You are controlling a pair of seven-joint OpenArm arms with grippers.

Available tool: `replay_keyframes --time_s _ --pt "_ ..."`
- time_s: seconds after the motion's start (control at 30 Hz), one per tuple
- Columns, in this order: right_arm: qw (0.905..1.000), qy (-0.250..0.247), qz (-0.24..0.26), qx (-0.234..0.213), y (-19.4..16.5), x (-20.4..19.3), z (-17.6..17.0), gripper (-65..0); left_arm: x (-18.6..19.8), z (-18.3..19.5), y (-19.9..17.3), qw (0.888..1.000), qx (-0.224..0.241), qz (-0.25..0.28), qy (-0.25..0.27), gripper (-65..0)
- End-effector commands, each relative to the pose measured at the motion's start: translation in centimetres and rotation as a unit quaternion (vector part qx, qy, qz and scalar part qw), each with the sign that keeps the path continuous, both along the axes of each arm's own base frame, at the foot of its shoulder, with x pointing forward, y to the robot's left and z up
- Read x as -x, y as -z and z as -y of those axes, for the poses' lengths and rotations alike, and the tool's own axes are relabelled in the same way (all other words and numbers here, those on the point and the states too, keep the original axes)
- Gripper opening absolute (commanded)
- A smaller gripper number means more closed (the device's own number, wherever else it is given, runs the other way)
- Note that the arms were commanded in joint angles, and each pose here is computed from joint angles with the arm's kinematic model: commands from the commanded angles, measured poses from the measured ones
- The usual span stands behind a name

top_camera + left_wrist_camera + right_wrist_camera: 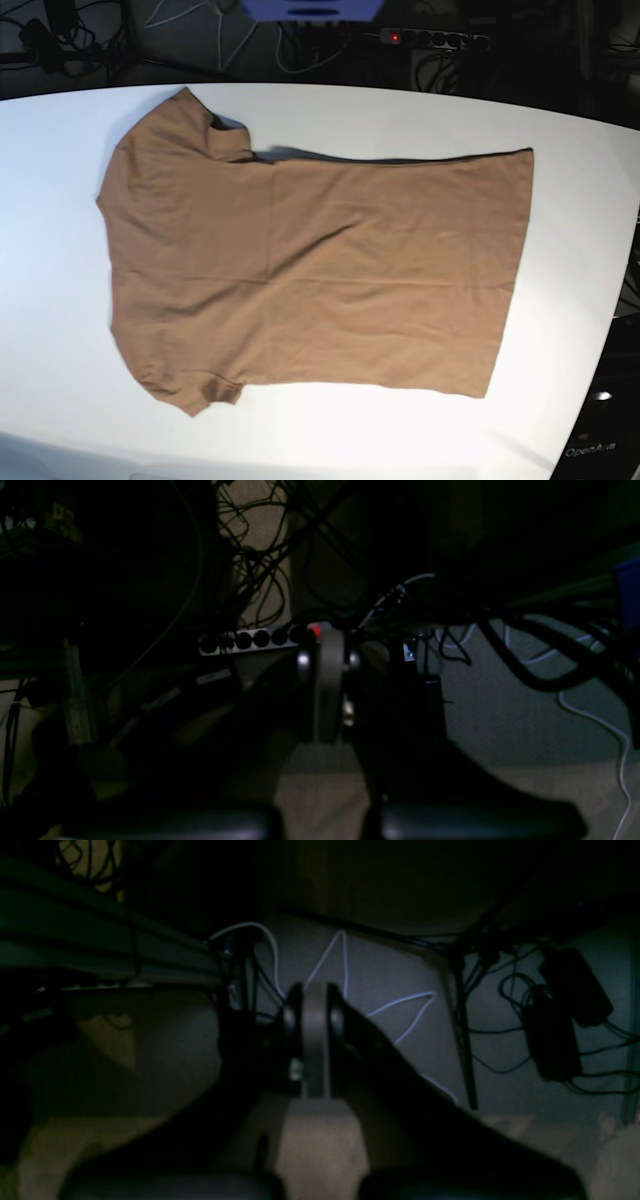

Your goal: Fold the T-shirt properly

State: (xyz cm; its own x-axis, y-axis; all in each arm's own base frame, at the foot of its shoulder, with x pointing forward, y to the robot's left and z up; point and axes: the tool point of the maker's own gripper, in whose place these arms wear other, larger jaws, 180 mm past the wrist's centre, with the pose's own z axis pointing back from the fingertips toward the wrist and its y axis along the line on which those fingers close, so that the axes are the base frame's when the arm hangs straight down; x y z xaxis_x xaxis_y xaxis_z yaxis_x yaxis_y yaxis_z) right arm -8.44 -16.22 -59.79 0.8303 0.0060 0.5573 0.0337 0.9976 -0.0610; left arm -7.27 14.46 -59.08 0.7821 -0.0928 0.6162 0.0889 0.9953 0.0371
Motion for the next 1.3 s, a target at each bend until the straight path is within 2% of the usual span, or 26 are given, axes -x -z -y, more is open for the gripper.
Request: replay_keyframes --time_s 0.0,0.1,0.2,0.27,0.3,0.57,0.67,0.73,0.87,1.0,1.17,1.27 --pt "1.0 -0.003 0.003 0.003 -0.4 0.6 0.3 -65.0 0.6 0.0 -0.4 1.0 -0.001 0.003 0.002 -63.9" --pt "0.9999 -0.004 0.012 0.005 -0.7 0.7 0.4 -65.0 1.1 0.2 -0.6 1.0 0.001 0.004 0.002 -63.9" --pt "0.9983 -0.01 0.056 0.012 -2.6 1.1 1.0 -65.0 1.4 0.5 -2.3 0.999 0.008 0.048 0.003 -63.9" --pt "0.9942 -0.016 0.106 0.014 -4.4 1.1 1.0 -65.0 1.6 0.7 -4.2 0.995 0.012 0.094 0.005 -63.9" --pt "0.9917 -0.018 0.126 0.015 -5.3 1.1 1.0 -65.0 2.0 0.7 -4.3 0.996 0.013 0.091 0.005 -63.9" --pt "0.9919 -0.021 0.123 0.025 -5.6 1.7 2.1 -65.0 0.9 0.6 -5.2 0.992 0.014 0.122 0.005 -63.9" --pt "0.9916 -0.024 0.123 0.031 -5.7 1.8 2.8 -65.0 0.8 -0.7 -6.3 0.989 -0.004 0.145 -0.027 -63.9" --pt "0.9915 -0.024 0.124 0.032 -5.7 1.7 2.9 -65.0 -0.2 -2.6 -7.6 0.981 -0.027 0.181 -0.068 -63.9" --pt "0.9892 -0.028 0.14 0.034 -5.9 0.7 3.1 -65.0 -2.4 -5.7 -11.3 0.956 -0.062 0.259 -0.127 -63.9" --pt "0.9833 -0.037 0.174 0.038 -7.1 -0.2 3.3 -65.0 -4.4 -6.4 -14.7 0.937 -0.064 0.318 -0.126 -63.9" --pt "0.971 -0.055 0.229 0.042 -9.9 -1.3 3.3 -65.0 -5.8 -6.0 -17.6 0.923 -0.054 0.362 -0.118 -63.9" --pt "0.9639 -0.064 0.255 0.043 -11.5 -1.8 3.1 -65.0 -6.1 -5.7 -18.4 0.92 -0.049 0.372 -0.111 -63.9"
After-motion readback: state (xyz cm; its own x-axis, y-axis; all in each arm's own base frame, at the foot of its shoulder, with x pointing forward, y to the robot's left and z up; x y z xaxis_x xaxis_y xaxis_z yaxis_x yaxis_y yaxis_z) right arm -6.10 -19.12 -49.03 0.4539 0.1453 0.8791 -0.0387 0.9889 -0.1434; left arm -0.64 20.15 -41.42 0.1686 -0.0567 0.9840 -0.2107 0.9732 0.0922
